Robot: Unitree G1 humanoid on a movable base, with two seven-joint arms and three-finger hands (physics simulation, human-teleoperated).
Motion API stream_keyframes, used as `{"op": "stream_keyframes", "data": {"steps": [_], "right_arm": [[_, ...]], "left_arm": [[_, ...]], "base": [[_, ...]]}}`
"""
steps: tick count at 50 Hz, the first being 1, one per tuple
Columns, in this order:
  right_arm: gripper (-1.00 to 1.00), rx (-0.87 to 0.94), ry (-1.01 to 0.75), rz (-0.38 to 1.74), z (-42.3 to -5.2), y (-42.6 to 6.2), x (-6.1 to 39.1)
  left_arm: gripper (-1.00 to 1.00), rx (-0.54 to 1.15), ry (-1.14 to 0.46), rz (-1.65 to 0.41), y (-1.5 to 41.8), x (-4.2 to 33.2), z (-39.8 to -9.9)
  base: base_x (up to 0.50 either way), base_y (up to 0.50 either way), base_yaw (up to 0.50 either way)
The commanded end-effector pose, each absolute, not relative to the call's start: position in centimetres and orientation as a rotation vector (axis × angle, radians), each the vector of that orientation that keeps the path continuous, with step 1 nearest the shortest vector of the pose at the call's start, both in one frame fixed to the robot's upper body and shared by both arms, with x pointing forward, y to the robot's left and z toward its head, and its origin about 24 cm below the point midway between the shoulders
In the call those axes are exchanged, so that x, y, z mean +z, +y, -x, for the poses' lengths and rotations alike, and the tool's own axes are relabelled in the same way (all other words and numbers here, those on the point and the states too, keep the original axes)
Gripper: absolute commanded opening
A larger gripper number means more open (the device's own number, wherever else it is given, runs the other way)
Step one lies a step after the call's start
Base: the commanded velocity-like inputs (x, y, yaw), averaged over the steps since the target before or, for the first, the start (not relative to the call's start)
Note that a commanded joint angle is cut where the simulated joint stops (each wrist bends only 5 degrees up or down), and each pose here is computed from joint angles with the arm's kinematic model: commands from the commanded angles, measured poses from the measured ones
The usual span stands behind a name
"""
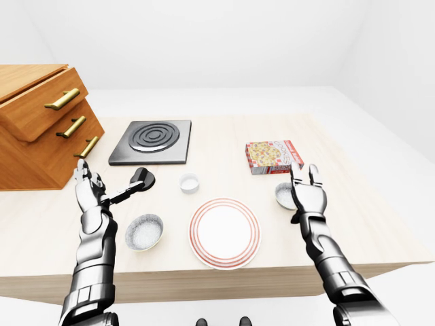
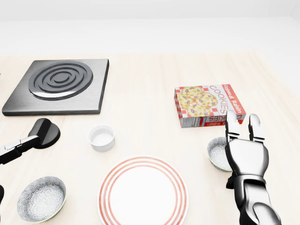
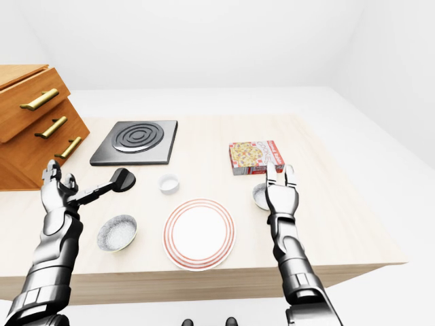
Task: Pick the akita bowl next to the plate and place it on the plate.
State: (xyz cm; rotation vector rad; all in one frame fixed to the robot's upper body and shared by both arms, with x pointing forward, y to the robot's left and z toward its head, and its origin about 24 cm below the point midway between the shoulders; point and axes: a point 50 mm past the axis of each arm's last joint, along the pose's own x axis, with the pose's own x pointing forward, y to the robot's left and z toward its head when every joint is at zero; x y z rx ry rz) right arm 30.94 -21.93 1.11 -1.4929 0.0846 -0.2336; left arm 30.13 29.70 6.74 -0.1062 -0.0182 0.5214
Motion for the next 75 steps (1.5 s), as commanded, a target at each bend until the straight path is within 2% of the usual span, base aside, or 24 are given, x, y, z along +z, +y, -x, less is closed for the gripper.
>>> {"op": "stream_keyframes", "data": {"steps": [1,25,36,39,40,41,42,57,63,75], "right_arm": [[1.0,-0.235,0.082,1.497,-31.4,-21.8,1.1],[1.0,-0.235,0.097,1.486,-31.7,-21.6,0.6],[1.0,-0.216,0.315,1.397,-31.8,-22.8,-1.6],[1.0,-0.199,0.31,1.348,-31.8,-22.6,-1.8],[-0.35,-0.188,0.318,1.333,-31.7,-22.5,-2.1],[-0.35,-0.187,0.319,1.332,-31.7,-22.4,-2.1],[-1.0,-0.188,0.331,1.297,-31.5,-22.4,-2.3],[-1.0,-0.167,0.253,1.268,-32.2,-22.3,-1.5],[-1.0,-0.151,0.203,1.351,-32.8,-22.0,-0.6],[-1.0,-0.276,0.063,1.472,-33.9,-22.6,2.9]], "left_arm": [[1.0,0.522,-0.022,0.102,29.7,6.8,-30.1],[1.0,0.519,-0.034,0.092,29.6,6.7,-29.9],[1.0,0.524,-0.032,0.082,29.2,7.3,-30.1],[1.0,0.52,-0.031,0.085,29.1,7.1,-30.3],[1.0,0.516,-0.031,0.083,29.0,7.2,-30.3],[1.0,0.516,-0.031,0.083,29.0,7.3,-30.3],[1.0,0.514,-0.031,0.084,28.9,7.3,-30.3],[1.0,0.503,-0.024,0.099,28.9,7.2,-29.9],[1.0,0.503,-0.024,0.099,29.1,6.9,-30.1],[1.0,0.502,-0.022,0.099,28.8,7.5,-29.8]], "base": [[0.0,0.0,0.0],[0.0,0.0,0.0],[0.0,0.0,0.0],[0.0,0.0,0.0],[0.02,0.0,0.01],[0.0,0.0,0.0],[0.01,0.0,0.0],[0.0,0.0,0.0],[0.0,0.0,0.0],[0.0,0.0,0.0]]}}
